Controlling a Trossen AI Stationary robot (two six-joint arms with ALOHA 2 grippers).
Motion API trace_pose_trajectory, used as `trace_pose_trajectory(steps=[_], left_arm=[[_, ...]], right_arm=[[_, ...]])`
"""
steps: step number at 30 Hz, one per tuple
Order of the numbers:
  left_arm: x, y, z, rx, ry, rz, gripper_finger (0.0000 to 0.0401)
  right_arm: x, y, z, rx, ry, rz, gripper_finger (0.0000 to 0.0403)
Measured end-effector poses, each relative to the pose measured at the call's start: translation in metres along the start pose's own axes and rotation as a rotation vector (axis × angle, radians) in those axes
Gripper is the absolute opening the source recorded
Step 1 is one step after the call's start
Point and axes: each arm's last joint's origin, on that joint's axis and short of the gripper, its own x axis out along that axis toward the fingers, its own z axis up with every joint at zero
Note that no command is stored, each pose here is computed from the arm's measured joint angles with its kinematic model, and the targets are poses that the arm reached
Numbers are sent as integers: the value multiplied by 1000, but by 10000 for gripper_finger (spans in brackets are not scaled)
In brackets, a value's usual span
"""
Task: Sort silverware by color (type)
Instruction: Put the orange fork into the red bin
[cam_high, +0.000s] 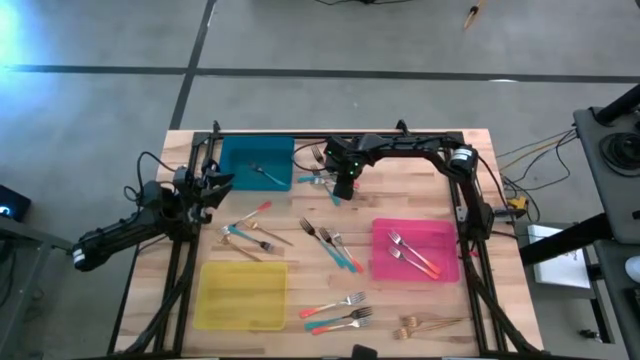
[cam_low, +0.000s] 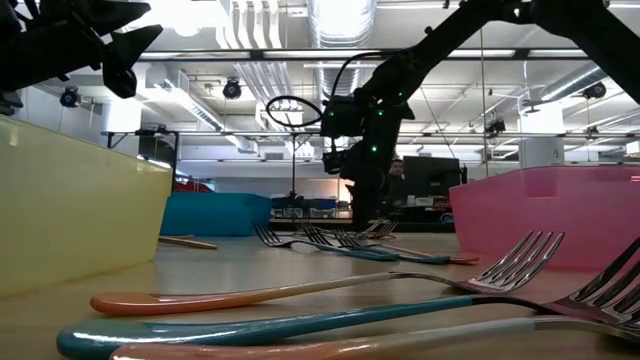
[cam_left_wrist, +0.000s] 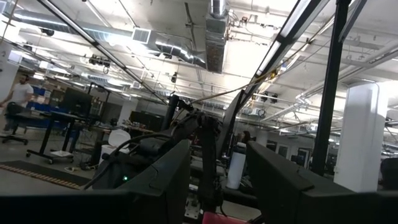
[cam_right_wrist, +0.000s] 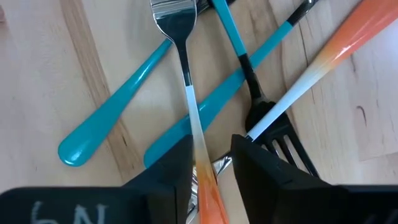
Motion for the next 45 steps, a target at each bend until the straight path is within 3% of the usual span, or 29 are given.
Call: trace_pose_trajectory(steps=[19, 31, 40, 45], left_arm=[[0, 0, 0, 0, -1, 0, 141], [0, 0, 0, 0, 0, 0, 141], [0, 0, 0, 0, 0, 0, 141], [0, 0, 0, 0, 0, 0, 141]], right_arm=[[26, 1, -9, 13, 88, 66, 101], [21, 1, -9, 11, 77, 73, 19], [-3, 3, -6, 12, 38, 64, 14], [-37, 5, -1, 38, -48, 54, 14]])
